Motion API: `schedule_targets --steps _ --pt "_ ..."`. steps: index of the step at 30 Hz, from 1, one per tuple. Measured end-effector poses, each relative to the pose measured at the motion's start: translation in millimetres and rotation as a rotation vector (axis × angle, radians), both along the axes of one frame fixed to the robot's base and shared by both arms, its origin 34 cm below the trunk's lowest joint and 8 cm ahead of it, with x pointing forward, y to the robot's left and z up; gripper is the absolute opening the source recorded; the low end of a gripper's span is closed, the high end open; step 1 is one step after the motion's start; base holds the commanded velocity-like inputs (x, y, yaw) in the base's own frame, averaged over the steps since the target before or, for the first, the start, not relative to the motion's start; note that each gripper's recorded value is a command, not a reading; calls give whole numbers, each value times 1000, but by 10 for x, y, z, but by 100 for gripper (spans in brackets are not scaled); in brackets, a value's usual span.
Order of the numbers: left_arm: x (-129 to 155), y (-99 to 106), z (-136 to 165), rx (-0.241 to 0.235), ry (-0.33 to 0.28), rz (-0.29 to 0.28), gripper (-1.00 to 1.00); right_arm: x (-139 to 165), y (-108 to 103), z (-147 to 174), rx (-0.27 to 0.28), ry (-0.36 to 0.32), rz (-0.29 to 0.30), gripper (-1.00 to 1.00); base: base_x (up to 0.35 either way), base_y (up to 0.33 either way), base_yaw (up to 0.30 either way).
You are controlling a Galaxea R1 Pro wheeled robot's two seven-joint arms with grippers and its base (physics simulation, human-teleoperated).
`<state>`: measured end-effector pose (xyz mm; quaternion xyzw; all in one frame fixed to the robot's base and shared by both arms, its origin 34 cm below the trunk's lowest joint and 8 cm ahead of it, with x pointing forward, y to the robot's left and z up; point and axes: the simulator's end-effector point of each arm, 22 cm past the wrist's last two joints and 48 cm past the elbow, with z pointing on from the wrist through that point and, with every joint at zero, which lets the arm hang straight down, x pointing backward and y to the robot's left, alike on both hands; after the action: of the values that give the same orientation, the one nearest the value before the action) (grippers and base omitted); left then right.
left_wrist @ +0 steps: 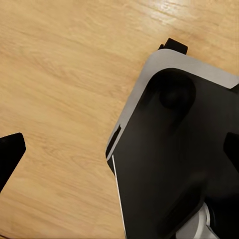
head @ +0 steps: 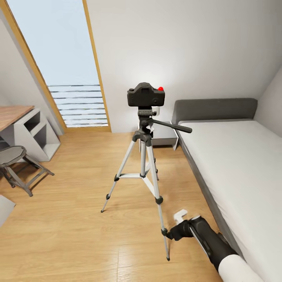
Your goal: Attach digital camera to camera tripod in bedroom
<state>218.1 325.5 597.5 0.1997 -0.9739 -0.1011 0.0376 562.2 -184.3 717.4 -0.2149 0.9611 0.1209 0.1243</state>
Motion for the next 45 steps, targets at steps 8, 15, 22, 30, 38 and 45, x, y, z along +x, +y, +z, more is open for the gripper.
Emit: schedule_targets --steps 8,15,22,30,38,45 --pt "-4 10 1 2 1 -3 100 -814 -316 -608 -16 132 -26 100 0 0 0" --pt "-6 11 2 2 1 -4 100 -1578 -593 -920 -31 225 -31 100 0 0 0" --pt "-5 10 1 1 1 -6 100 -2025 -772 -1021 -26 241 -27 100 0 0 0" --pt "-4 13 2 2 1 -6 100 -2757 -966 -1088 -35 300 -27 100 0 0 0" --pt "-2 13 2 2 1 -6 100 -3150 -991 -1102 -31 320 -44 100 0 0 0" --pt "-4 14 2 2 1 -7 100 -3226 -1006 -1117 -41 315 -80 100 0 0 0"
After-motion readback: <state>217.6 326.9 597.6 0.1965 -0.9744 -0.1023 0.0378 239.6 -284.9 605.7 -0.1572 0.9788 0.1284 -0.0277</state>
